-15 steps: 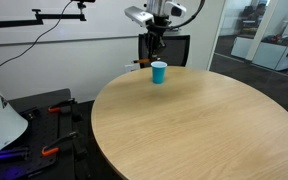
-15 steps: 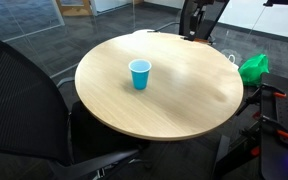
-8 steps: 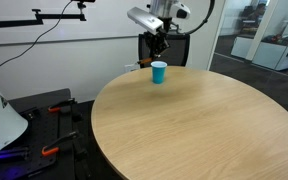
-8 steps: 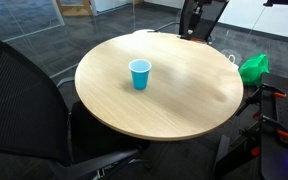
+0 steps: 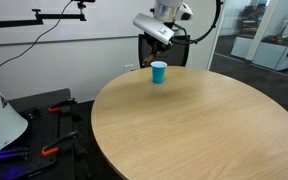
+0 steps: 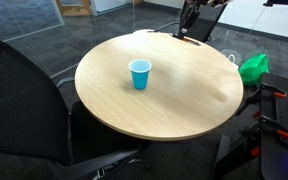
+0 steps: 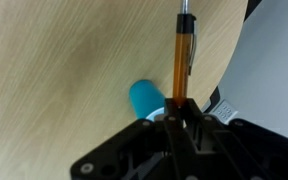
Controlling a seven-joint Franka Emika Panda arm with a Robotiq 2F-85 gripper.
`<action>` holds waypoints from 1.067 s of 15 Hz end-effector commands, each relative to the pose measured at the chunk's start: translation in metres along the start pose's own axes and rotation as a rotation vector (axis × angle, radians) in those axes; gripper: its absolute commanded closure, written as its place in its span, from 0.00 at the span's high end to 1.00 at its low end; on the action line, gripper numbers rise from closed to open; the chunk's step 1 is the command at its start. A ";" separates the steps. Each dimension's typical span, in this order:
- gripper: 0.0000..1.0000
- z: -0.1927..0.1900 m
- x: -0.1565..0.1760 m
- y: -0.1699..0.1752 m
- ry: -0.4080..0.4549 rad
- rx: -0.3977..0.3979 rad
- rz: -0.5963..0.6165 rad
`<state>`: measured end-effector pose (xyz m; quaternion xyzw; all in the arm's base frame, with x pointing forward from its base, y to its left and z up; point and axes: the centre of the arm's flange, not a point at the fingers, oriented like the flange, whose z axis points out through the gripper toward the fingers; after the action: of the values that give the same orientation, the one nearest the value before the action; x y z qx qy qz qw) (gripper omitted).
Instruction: Put the pen inside the light blue cup
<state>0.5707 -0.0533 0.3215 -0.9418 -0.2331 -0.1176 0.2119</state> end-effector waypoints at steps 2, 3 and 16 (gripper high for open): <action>0.04 0.007 0.014 0.007 0.099 0.084 -0.166; 0.04 0.008 0.017 0.008 0.123 0.099 -0.201; 0.04 0.024 0.028 0.007 0.250 0.174 -0.402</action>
<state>0.5917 -0.0389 0.3128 -0.8608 -0.3698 -0.2134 0.2770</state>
